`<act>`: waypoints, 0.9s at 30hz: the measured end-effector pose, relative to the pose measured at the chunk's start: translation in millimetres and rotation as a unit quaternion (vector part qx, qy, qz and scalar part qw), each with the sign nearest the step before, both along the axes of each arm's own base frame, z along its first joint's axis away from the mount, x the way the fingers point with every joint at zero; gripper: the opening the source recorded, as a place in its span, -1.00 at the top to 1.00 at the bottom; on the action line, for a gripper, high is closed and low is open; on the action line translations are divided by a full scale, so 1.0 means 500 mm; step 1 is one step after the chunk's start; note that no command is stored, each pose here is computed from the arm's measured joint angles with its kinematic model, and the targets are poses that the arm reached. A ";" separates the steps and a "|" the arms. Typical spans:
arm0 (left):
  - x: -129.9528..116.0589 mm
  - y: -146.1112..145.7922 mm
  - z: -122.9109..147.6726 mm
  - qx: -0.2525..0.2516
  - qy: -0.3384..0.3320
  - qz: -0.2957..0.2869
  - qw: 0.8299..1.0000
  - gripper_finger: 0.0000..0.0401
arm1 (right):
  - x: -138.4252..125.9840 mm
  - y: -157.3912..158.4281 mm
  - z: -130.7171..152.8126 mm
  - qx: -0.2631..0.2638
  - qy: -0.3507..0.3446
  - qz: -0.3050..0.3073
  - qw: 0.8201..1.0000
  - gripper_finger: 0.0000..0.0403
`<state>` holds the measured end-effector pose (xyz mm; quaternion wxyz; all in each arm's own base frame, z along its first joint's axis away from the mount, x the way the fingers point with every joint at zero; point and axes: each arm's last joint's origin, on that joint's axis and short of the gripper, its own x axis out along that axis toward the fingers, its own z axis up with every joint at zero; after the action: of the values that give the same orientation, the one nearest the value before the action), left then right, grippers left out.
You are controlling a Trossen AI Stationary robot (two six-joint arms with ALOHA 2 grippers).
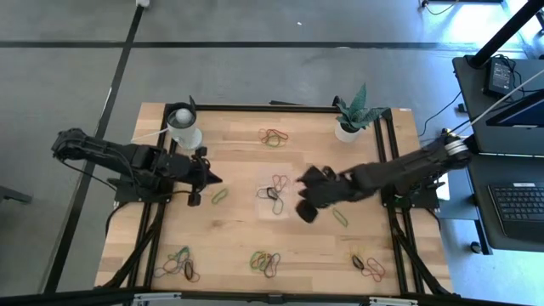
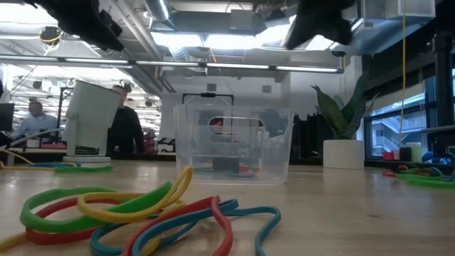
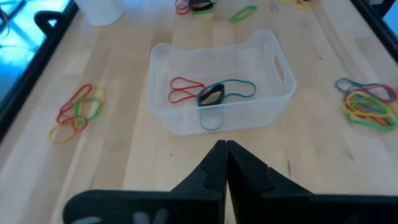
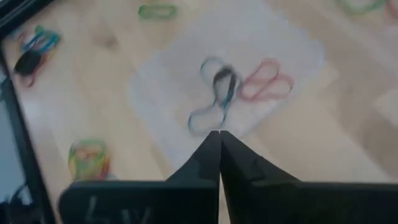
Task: Pick and place rubber bands into bin
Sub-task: Put the green rubber band into the transparent bin
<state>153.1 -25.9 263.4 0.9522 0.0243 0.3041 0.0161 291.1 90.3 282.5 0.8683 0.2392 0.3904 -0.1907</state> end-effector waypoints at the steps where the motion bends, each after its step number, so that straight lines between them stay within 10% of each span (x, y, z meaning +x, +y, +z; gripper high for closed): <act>1: 0.002 -0.004 -0.002 -0.003 0.002 0.003 1.000 0.98 | -0.017 0.005 -0.006 0.002 -0.005 0.008 1.000 0.97; 12: 0.067 -0.060 0.057 0.021 0.084 0.066 0.994 0.98 | -0.131 0.020 -0.072 0.033 0.026 0.030 0.999 0.94; 18: 0.118 -0.102 0.065 0.001 0.176 0.138 0.975 0.98 | -0.171 0.037 -0.082 0.020 0.046 0.159 0.986 0.98; 27: 0.151 -0.163 0.037 -0.061 0.292 0.188 0.936 0.98 | -0.260 0.003 -0.116 0.032 -0.079 0.225 0.971 0.99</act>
<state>228.4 -107.3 282.1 0.8005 -0.0880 0.5683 0.1686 161.2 91.6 224.3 0.9090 0.1872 0.3700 0.0416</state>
